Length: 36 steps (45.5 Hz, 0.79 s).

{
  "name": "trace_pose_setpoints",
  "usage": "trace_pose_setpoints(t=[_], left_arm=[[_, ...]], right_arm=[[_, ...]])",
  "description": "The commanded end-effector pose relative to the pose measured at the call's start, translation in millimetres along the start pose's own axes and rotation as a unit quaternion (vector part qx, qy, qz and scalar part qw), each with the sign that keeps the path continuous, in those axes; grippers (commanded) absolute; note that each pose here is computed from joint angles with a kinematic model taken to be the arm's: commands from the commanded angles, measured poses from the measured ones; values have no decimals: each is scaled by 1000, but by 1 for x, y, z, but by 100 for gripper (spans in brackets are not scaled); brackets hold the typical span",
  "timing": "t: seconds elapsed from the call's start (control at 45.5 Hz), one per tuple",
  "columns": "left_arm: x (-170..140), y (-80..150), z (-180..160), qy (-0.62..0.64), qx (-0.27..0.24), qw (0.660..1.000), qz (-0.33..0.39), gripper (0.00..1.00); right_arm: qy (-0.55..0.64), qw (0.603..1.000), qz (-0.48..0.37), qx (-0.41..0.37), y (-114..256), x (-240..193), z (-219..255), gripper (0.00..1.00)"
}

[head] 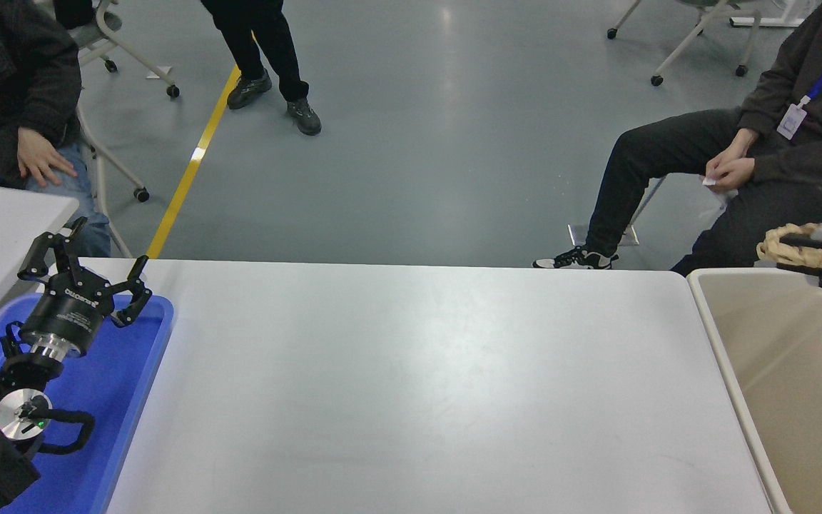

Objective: Clean the table surface

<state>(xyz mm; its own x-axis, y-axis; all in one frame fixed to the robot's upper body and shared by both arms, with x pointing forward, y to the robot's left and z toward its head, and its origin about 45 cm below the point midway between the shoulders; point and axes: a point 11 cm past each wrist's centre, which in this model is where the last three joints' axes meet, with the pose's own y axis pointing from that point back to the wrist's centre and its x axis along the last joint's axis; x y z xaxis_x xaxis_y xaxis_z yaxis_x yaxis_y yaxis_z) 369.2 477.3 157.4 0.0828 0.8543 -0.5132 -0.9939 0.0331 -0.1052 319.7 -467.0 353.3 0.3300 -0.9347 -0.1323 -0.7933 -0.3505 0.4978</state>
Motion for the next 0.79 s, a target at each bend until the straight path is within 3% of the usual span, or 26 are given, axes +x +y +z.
trace_pose_setpoints(t=[0.0, 0.769], left_arm=[[0, 0, 0, 0, 0, 1000, 0, 100], [0, 0, 0, 0, 0, 1000, 0, 100]], right_arm=[[-43, 996, 83, 15, -25, 44, 3, 0], [-155, 954, 257, -2, -72, 141, 85, 0]])
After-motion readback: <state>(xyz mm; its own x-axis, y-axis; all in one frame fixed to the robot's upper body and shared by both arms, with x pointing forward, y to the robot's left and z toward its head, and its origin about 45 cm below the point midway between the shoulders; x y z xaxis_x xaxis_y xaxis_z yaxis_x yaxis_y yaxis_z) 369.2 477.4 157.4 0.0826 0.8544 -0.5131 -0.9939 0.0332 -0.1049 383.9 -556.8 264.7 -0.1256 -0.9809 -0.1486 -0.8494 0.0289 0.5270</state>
